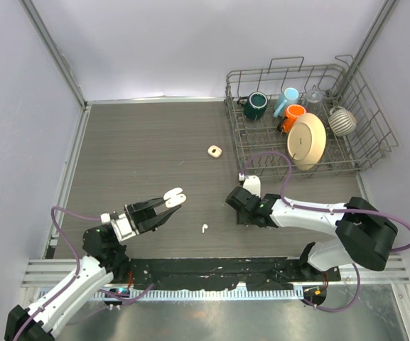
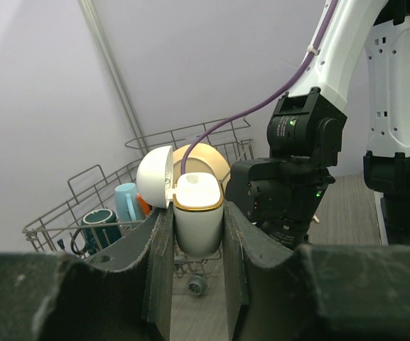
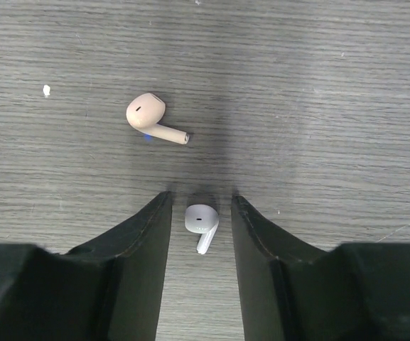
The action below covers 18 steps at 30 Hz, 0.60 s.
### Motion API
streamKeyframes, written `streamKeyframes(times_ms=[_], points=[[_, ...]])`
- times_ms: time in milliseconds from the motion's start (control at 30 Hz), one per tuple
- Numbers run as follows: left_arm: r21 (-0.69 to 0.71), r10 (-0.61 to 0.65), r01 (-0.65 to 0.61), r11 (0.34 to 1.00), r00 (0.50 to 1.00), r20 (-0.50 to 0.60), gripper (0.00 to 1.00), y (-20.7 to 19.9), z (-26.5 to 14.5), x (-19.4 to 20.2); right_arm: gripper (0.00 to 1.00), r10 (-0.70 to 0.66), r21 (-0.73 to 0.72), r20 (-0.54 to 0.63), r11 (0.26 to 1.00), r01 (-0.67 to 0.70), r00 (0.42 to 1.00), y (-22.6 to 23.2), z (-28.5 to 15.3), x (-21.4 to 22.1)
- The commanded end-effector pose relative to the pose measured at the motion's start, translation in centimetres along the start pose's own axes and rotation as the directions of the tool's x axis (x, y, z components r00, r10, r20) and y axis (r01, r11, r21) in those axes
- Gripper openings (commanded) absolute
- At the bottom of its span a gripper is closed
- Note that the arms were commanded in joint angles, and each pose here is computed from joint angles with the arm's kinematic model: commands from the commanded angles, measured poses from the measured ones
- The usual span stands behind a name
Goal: Insert the wireless bluetooth earbuds into the charging case
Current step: Pick up the earbud from the center of the board.
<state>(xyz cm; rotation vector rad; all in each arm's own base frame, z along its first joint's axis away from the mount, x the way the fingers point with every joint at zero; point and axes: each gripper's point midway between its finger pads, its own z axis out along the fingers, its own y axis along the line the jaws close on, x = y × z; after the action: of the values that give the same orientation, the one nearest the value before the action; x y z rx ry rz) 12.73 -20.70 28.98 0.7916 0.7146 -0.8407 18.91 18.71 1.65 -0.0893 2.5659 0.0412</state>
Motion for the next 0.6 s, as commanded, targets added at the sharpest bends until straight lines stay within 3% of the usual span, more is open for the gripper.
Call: streamKeyframes(times_ms=[0,567], points=[[0.001,0.011,-0.011,1.000,1.000,0.006,0.00,-0.21,-0.31,0.16,0.46,0.019,-0.013,0.033,1.000,-0.019,0.999,0.27,-0.48,-0.96],[0.002,0.010,-0.010,1.000,1.000,0.007,0.00,-0.25,-0.32,0.12,0.33,-0.003,-0.016,0.022,1.000,0.004,1.000,0.21,-0.29,-0.58]])
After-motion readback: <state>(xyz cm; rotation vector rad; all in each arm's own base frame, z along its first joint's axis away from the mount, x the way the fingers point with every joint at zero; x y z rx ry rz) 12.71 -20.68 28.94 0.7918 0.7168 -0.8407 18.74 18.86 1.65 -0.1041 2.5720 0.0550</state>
